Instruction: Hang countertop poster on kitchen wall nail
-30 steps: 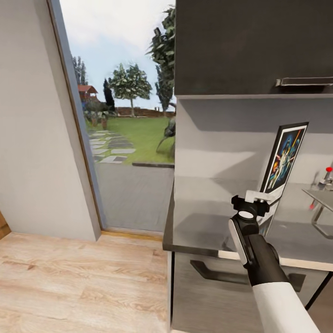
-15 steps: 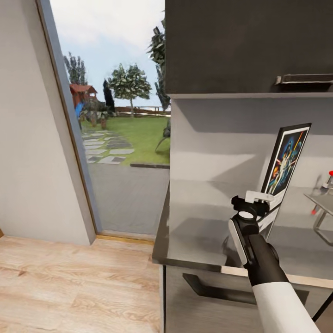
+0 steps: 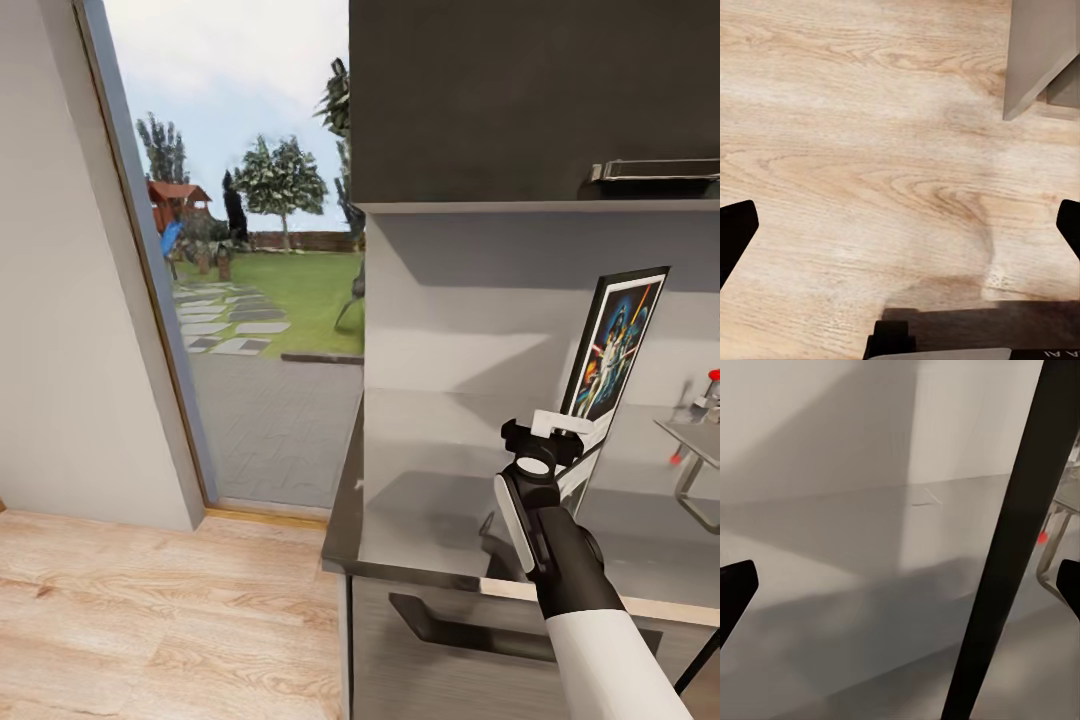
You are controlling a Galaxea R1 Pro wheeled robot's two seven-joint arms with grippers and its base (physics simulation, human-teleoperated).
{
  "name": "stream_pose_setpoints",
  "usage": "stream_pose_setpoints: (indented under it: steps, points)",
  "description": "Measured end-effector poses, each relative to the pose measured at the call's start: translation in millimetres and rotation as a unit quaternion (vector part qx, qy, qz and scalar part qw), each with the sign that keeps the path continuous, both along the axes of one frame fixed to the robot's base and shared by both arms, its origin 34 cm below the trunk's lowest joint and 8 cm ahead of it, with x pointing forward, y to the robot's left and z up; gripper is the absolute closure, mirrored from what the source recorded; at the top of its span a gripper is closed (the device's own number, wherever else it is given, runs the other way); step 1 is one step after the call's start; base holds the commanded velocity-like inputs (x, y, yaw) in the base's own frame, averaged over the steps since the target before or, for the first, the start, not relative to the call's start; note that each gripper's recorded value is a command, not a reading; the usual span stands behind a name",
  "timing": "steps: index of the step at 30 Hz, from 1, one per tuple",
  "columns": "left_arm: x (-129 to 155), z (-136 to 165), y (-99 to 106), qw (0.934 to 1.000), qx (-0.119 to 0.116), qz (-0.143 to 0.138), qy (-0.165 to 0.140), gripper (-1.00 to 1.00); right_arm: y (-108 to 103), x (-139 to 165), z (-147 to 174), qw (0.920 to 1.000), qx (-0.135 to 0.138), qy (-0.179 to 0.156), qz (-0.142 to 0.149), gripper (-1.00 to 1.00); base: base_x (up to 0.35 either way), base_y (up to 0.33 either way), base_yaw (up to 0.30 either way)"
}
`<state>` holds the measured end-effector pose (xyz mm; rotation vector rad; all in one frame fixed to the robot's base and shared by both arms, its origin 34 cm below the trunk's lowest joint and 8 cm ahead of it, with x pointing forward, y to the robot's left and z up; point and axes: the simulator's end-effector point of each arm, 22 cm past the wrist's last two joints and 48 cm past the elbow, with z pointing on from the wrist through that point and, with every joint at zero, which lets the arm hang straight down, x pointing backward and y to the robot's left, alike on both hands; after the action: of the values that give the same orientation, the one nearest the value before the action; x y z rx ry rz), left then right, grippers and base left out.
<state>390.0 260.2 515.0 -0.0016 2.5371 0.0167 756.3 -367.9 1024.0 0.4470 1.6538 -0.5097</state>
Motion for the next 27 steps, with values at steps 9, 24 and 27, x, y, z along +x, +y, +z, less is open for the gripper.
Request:
stream_pose_setpoints:
  steps: [9, 24, 27]
  points:
    - [0.2, 0.1, 0.3, 1.0000, 0.000, 0.000, 0.000, -1.00, -1.2, -0.2, 0.0, 1.0000, 0.000, 0.000, -0.001, -1.00, 0.000, -0.003, 0.000]
    - [0.1, 0.0, 0.4, 1.0000, 0.000, 0.000, 0.000, -1.00, -1.2, -0.2, -1.7, 1.0000, 0.000, 0.001, -0.001, -1.00, 0.000, 0.000, 0.000]
    - [0.2, 0.1, 0.4, 1.0000, 0.000, 0.000, 0.000, -1.00, -0.9, 0.4, -6.9, 1.0000, 0.001, 0.007, 0.000, -1.00, 0.000, 0.000, 0.000]
